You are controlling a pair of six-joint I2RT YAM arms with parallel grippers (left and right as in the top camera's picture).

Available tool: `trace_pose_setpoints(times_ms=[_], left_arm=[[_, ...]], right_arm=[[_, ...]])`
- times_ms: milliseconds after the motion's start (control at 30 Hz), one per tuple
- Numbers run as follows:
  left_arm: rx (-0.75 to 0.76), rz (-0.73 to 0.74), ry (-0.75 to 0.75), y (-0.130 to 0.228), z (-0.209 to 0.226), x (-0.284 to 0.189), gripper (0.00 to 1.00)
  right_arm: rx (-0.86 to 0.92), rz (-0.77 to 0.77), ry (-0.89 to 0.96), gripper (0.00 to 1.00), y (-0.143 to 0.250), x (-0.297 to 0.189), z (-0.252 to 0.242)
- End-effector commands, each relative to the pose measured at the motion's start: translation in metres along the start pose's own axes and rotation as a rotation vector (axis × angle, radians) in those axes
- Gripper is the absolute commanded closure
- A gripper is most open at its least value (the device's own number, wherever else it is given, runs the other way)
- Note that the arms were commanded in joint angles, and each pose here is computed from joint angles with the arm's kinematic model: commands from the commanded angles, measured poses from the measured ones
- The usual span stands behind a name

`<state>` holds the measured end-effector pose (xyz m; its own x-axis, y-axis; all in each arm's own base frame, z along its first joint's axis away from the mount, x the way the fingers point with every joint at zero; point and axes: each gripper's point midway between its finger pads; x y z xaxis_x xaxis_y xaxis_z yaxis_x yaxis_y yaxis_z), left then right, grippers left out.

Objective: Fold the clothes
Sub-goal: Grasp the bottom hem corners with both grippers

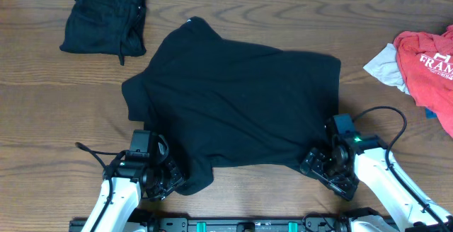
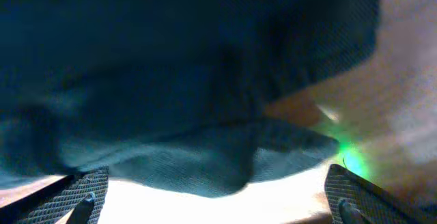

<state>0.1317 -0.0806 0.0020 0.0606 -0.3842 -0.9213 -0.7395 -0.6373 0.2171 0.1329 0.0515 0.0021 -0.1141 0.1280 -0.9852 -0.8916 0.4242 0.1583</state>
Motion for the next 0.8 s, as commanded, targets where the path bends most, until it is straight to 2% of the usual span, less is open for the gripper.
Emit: trace_pose_setpoints(times_ms=[0,233,533,767], left_arm=[[-0.003,0.006,-0.009,0.001,0.003,0.002,0.57],[-0.003,0.006,-0.009,0.001,0.003,0.002,0.57],[0.004,0.006,-0.009,0.001,0.003,0.002,0.57],[0.004,0.007,-0.010,0.002,0.003,0.002,0.57]], right_arm=[[0.027,-0.011,-0.037,0.01,-0.004,0.000,0.004],[0.128,-0.016,-0.056,0.01,-0.009,0.001,0.002],[0.130,-0.055,-0.114,0.01,-0.019,0.008,0.008],[0.125,-0.077,-0.128,0.18,-0.022,0.013,0.009]])
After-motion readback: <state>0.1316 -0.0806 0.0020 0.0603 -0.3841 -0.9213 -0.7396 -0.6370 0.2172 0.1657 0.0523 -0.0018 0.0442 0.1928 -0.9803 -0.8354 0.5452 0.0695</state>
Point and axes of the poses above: each gripper's point midway between its finger pads, its own x axis out along the fingers, its own z axis along the line the jaws close on, y = z × x, and after that the axes turned 11 degrees about -x, right-handed
